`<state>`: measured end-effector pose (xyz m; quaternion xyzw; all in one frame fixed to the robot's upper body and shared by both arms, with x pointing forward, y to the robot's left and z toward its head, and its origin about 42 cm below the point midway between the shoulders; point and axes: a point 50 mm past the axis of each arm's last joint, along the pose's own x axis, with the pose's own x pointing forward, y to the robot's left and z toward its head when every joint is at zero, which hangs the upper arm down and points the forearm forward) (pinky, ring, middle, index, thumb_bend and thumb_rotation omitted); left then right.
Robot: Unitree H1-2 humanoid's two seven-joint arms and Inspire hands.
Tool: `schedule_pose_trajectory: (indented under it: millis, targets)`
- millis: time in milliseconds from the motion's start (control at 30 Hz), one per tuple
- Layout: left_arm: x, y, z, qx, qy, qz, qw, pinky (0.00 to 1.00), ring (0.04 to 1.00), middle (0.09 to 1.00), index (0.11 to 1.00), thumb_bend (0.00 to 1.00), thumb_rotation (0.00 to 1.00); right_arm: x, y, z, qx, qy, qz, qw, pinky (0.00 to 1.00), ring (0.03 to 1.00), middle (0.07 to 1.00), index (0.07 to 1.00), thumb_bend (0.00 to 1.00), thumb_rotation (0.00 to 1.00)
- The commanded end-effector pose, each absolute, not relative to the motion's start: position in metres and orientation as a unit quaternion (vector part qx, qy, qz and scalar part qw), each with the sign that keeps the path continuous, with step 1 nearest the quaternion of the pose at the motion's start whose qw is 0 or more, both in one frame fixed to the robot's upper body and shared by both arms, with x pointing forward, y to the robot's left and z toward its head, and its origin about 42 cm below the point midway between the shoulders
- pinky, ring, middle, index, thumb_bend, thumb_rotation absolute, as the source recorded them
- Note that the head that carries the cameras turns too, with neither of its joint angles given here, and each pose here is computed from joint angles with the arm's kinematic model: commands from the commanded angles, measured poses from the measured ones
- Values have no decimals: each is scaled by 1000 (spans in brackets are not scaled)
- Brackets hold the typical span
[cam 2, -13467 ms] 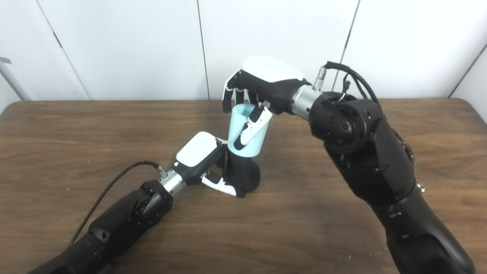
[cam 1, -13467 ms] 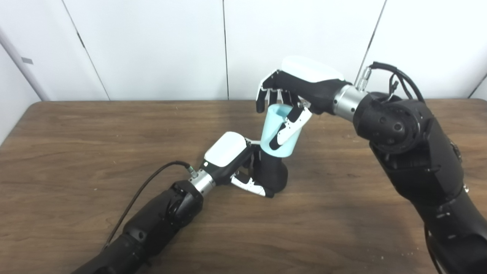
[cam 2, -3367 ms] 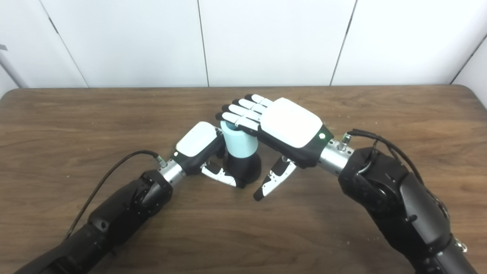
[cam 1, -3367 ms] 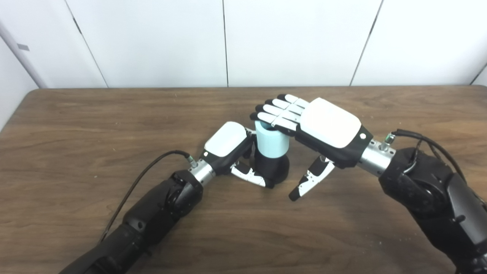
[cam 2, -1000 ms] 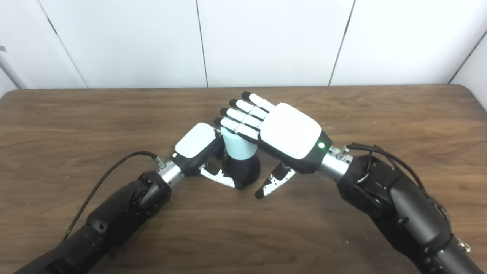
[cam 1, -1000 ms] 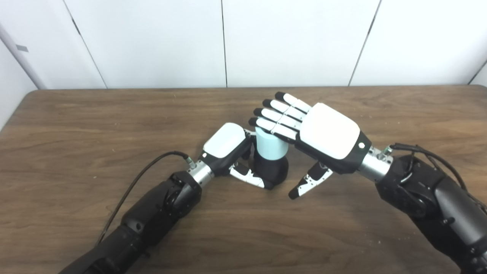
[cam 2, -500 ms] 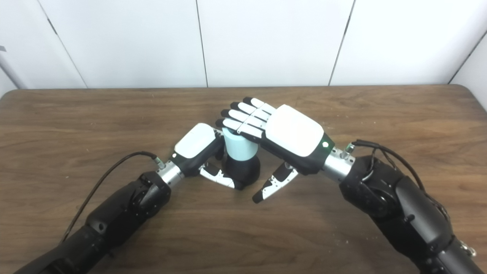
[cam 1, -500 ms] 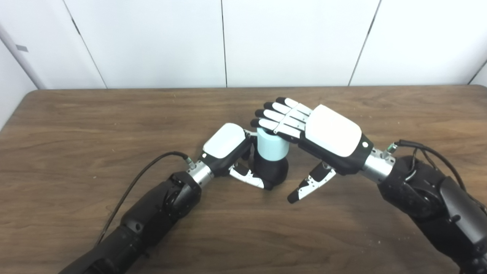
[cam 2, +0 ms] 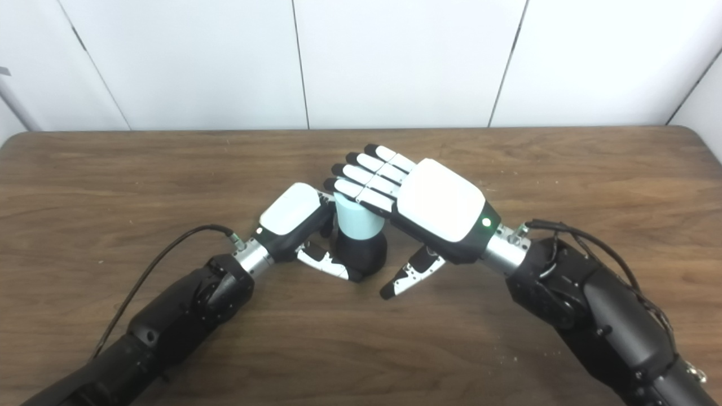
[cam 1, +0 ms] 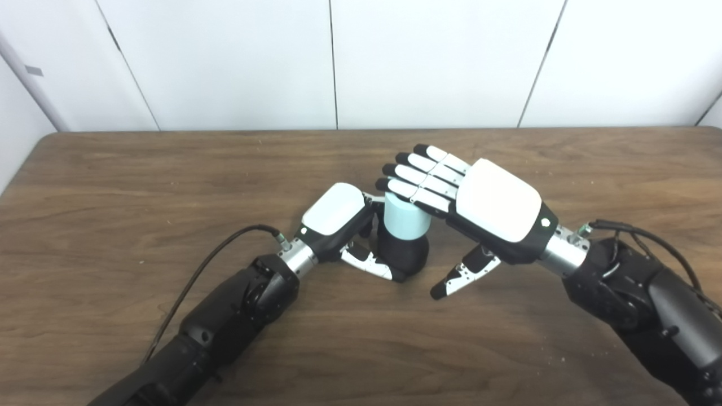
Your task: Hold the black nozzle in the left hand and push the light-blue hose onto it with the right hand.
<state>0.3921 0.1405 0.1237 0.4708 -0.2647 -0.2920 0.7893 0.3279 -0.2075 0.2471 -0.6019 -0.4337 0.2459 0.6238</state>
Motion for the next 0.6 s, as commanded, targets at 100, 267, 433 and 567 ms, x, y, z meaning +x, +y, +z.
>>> schedule_pose_trajectory:
  millis: [100,267,433,567]
  targets:
    - [339,162,43,521,-123,-405,741,293,346,380,410,630,437,316,-217,208,-661,-374,334,558,974,962,936,907,740,369]
    - [340,161,43,521,-125,-404,742,294,344,379,409,630,437,316,-217,203,-662,-371,343,554,985,964,938,907,748,374]
    - [339,162,42,519,-126,-404,743,287,338,373,400,631,436,318,-217,203,-662,-372,345,552,988,970,941,907,754,381]
    - [339,162,42,518,-125,-405,743,297,352,390,414,630,438,319,-218,204,-661,-371,343,555,988,971,942,909,755,384]
